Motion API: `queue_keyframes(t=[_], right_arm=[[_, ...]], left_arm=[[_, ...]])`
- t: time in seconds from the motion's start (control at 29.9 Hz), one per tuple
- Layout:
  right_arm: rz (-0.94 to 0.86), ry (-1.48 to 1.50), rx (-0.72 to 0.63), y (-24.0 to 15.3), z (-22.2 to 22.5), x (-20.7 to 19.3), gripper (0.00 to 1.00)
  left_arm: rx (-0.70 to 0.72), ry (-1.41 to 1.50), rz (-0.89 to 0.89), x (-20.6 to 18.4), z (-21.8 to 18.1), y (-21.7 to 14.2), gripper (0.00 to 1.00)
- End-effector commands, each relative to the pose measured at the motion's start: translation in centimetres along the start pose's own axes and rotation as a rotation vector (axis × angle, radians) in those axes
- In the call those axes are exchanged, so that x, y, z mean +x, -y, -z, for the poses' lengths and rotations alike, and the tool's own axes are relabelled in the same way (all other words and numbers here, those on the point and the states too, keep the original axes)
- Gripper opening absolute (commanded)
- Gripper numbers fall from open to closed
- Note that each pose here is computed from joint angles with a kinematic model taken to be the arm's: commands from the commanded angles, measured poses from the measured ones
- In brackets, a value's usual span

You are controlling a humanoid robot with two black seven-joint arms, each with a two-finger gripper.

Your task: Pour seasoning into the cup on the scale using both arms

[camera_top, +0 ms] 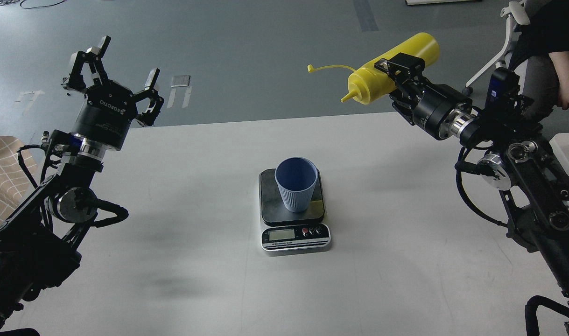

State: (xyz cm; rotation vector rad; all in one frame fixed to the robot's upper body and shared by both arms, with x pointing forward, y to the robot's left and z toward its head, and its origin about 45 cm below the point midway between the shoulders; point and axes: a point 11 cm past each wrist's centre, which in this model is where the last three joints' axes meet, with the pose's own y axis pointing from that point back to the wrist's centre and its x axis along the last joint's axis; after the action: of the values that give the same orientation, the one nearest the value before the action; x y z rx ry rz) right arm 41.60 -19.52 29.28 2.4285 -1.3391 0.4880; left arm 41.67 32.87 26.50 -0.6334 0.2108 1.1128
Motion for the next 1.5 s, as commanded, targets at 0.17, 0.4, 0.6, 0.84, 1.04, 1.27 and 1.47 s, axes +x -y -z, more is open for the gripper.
queue_keyframes(t=[0.17,0.4,0.6,0.84,1.04,1.27,1.47], right_arm=[[0.076,-0.545,-0.009,0.1,2.7,-3.5,0.36],[0.108,-0.801,-0.002,-0.8,3.7,-5.0,0.37],[0.109,-0.859,0.035,-1.2,4.9,-5.8,0.39],[0.198,-0.894,0.05,-1.3,4.2,-8.9,0.39],[0.197,-0.946,0.044,-1.3,3.9,-9.4,0.39],[0.194,-0.945,0.054,-1.1,4.1,-10.0,0.14],[0.192,-0.922,0.069,-1.0,4.4,-10.7,0.0]], left_arm=[[-0.002,0.0,-0.001,0.0,-0.1,0.0,0.98],[-0.005,0.002,-0.002,0.1,-0.2,0.0,0.98],[-0.006,0.002,-0.001,0.1,-0.2,0.1,0.98],[-0.007,0.002,-0.001,0.1,-0.3,0.1,0.98],[-0.01,0.002,-0.002,0.1,-0.4,0.1,0.98],[-0.01,0.004,-0.002,0.1,-0.4,0.1,0.98],[-0.012,0.004,-0.003,0.1,-0.5,0.1,0.98]])
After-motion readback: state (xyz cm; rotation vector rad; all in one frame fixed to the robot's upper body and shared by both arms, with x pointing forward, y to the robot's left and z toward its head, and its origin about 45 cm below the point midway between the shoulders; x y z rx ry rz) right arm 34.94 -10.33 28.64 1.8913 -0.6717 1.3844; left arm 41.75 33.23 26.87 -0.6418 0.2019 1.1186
